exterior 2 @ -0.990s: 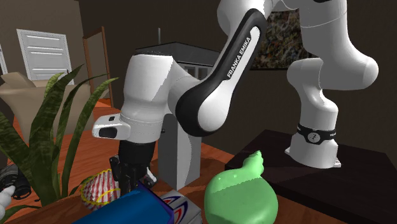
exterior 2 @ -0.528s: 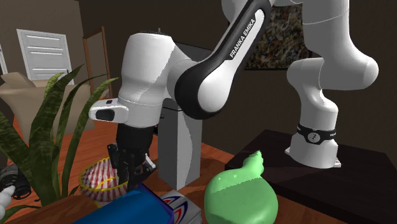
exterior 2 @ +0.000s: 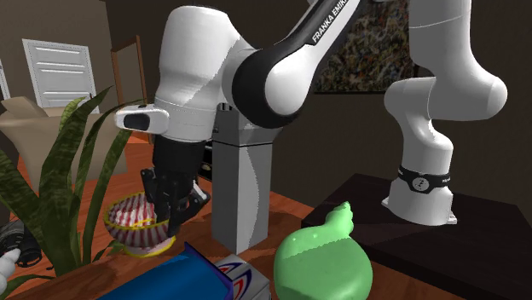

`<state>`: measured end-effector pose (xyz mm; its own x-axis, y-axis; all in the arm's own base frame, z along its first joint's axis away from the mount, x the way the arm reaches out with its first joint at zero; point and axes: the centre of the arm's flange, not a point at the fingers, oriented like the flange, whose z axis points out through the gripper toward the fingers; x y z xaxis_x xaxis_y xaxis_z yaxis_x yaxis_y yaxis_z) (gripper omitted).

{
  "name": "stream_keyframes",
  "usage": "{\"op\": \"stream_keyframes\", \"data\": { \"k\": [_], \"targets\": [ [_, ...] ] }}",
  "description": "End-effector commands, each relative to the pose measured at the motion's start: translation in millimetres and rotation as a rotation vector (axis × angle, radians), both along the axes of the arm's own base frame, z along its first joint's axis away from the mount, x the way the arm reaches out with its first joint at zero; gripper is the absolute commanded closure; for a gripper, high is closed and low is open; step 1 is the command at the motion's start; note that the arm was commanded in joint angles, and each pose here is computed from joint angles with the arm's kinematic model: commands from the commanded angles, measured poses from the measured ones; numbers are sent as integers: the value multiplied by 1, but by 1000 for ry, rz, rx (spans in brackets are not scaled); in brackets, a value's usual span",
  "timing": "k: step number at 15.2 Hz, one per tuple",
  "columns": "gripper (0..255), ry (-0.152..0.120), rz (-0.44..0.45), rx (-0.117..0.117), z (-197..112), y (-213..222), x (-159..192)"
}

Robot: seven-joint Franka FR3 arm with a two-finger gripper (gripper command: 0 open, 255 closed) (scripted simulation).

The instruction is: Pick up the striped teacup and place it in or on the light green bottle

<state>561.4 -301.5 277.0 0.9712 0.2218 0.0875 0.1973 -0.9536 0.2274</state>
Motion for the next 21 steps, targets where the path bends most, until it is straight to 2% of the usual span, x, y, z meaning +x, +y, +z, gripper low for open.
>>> {"op": "stream_keyframes", "data": {
  "k": [1, 21],
  "targets": [
    [255, -2, 0, -1, 11, 0, 0],
    [255, -2, 0, -1, 116, 0, 0]
  ]
}}
